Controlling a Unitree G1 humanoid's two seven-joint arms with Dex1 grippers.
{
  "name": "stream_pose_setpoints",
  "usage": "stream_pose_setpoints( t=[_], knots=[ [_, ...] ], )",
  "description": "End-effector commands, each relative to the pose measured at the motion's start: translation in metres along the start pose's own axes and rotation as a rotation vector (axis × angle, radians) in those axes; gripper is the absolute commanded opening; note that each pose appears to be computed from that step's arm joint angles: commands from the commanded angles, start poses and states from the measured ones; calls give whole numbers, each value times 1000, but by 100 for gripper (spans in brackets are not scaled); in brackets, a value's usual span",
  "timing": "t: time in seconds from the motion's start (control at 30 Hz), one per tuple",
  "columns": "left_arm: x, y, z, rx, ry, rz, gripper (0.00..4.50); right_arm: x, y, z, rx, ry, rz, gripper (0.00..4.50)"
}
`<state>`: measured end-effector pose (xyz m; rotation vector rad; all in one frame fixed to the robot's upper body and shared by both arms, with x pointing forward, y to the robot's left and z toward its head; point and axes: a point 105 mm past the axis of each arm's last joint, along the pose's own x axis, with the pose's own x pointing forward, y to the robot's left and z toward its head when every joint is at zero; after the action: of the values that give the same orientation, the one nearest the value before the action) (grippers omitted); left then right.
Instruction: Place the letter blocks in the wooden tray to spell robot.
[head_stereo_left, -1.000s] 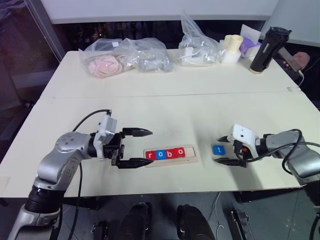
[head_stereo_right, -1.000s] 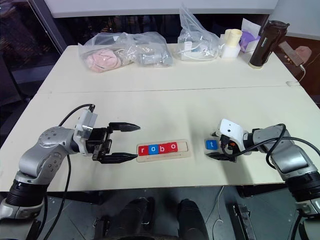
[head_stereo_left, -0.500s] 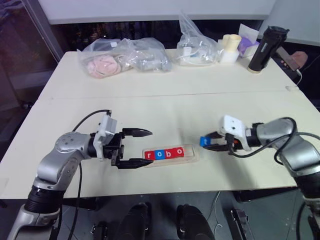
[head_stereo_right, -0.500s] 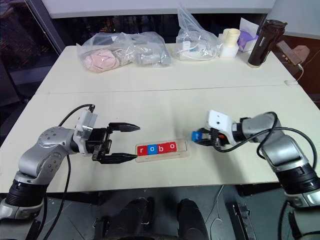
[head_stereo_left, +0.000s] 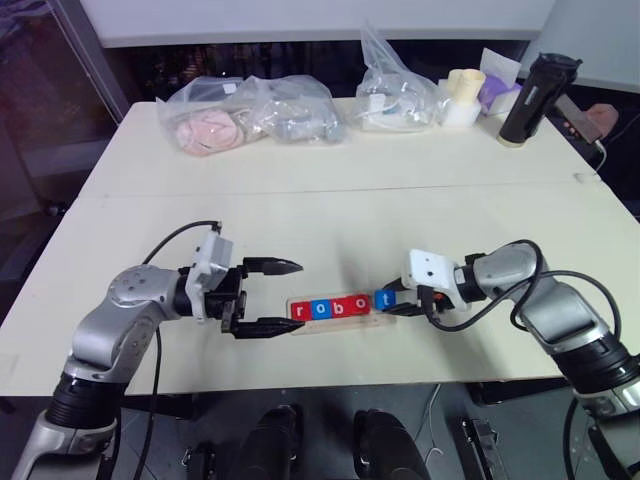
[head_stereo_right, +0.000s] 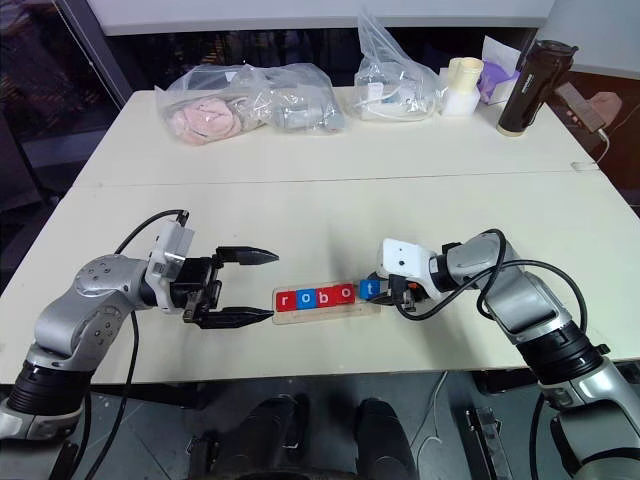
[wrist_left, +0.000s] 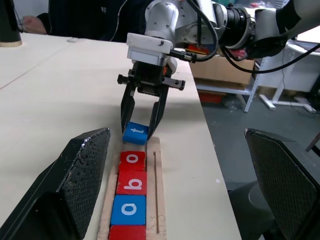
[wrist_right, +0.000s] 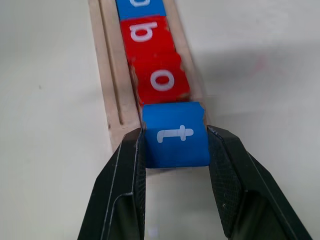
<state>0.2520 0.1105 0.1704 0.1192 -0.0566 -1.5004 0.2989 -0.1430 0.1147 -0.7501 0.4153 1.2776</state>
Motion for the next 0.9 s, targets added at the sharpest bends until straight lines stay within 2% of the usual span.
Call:
stream_pose_setpoints(
  t=[0.03,0.83,0.9],
  knots=[
    [0,-2,11,51,-18,-1,450,-1,-3,10,-43,-21,-2,115],
    [2,-1,12,53,-30,16,450,5,-3,9,-64,-13,27,115],
    [2,-1,11,53,-30,18,450,5,-3,10,-66,-15,26,220]
  ],
)
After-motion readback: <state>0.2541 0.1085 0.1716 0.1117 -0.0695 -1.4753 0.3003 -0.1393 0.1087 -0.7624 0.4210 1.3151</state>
